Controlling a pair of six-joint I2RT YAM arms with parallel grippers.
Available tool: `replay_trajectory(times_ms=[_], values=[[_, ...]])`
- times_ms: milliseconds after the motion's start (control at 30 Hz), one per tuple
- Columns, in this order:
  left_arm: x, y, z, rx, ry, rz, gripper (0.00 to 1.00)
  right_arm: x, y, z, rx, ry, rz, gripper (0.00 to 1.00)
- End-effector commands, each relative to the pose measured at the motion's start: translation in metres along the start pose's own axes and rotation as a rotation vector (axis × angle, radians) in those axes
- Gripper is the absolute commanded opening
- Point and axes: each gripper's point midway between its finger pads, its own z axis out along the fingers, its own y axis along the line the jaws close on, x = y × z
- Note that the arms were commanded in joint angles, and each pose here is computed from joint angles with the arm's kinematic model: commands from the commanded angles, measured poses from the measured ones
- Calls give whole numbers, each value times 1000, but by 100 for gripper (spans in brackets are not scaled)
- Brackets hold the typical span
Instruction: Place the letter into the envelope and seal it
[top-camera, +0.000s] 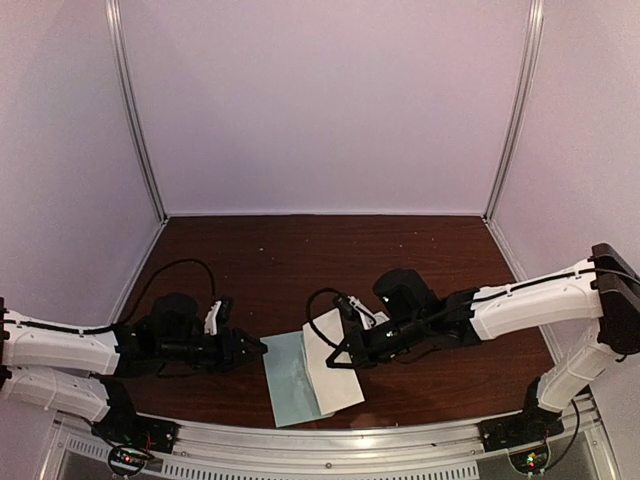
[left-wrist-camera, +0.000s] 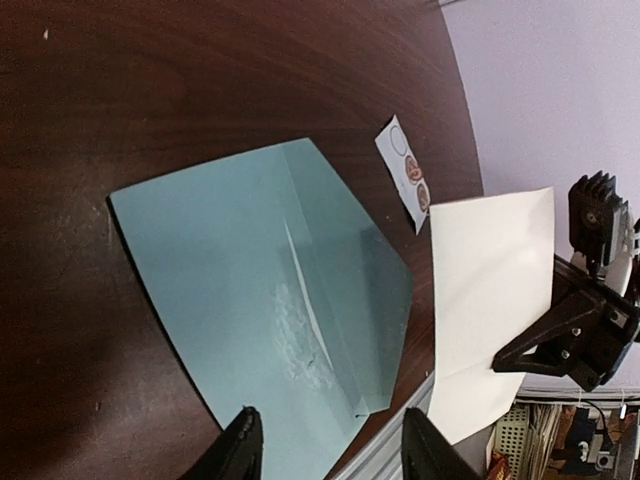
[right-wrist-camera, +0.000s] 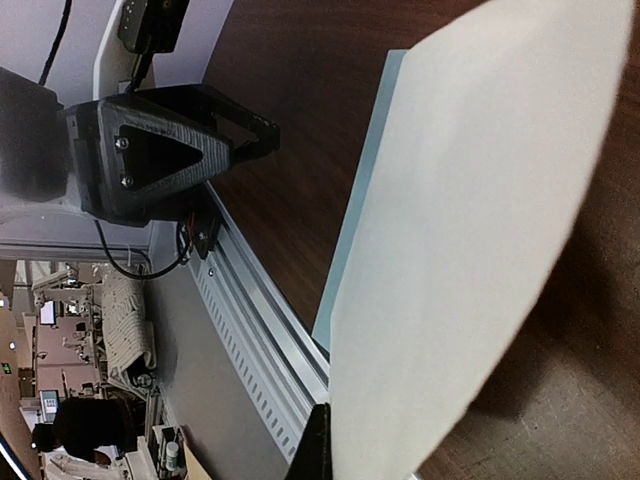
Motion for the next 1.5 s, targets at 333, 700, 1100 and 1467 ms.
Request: replay_trajectory(times_ms=[333,700,1100,1467], values=[[27,15,15,42,97,-69,48,-12,-24,34,43,36,73,0],[39,25,26,30,157,-83,47,-7,-76,36,177,61,130,0],[46,40,31,-5,176,-90,44,-14,-98,37,327,69,109,0],[51,45,37,-5,196,-98,41,-8,-100,46,308,100,124,0]])
